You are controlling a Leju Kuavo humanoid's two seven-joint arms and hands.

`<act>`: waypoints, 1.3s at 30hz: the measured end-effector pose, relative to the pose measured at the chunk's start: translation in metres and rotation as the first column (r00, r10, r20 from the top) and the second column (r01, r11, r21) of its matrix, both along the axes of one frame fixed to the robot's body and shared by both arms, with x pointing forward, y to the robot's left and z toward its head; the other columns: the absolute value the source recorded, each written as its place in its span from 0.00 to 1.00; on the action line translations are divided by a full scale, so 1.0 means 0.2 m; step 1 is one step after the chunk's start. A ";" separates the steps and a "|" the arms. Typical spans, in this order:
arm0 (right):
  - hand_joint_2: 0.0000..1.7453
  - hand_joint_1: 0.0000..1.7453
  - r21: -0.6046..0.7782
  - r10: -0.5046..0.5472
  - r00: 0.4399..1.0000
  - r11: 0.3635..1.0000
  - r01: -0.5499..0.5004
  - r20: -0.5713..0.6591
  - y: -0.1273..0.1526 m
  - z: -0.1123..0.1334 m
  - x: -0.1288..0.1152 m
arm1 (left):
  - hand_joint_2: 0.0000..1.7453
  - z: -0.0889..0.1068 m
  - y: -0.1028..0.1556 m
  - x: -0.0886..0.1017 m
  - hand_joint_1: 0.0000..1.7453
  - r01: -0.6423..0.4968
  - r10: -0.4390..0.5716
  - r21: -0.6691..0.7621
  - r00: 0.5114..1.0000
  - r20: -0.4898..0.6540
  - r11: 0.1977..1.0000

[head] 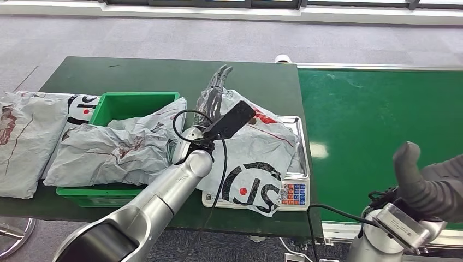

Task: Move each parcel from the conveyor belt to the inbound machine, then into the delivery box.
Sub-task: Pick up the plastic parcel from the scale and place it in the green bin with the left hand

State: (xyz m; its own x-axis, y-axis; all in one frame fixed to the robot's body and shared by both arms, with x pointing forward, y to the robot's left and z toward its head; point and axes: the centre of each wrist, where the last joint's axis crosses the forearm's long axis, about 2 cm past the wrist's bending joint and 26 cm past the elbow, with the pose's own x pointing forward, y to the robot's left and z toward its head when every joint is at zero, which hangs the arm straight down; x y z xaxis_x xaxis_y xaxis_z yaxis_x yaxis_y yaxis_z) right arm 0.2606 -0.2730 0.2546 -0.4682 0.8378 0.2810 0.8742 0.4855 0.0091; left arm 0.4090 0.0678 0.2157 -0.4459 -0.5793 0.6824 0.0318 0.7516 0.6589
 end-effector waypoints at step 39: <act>1.00 0.00 0.008 0.142 0.990 0.990 -0.143 0.022 0.16 0.03 0.02 | 1.00 -0.35 0.11 -0.07 1.00 0.086 0.081 0.406 0.922 -0.378 0.910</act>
State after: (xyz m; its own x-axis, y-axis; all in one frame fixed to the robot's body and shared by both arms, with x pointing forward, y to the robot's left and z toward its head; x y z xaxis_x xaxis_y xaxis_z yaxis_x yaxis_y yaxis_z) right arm 0.2648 -0.2406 0.2597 -0.5886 0.7595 0.2771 0.7957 0.6049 0.0322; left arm 0.3953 0.0889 0.1463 -0.2038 -0.8408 0.5015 0.3425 0.4187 0.8411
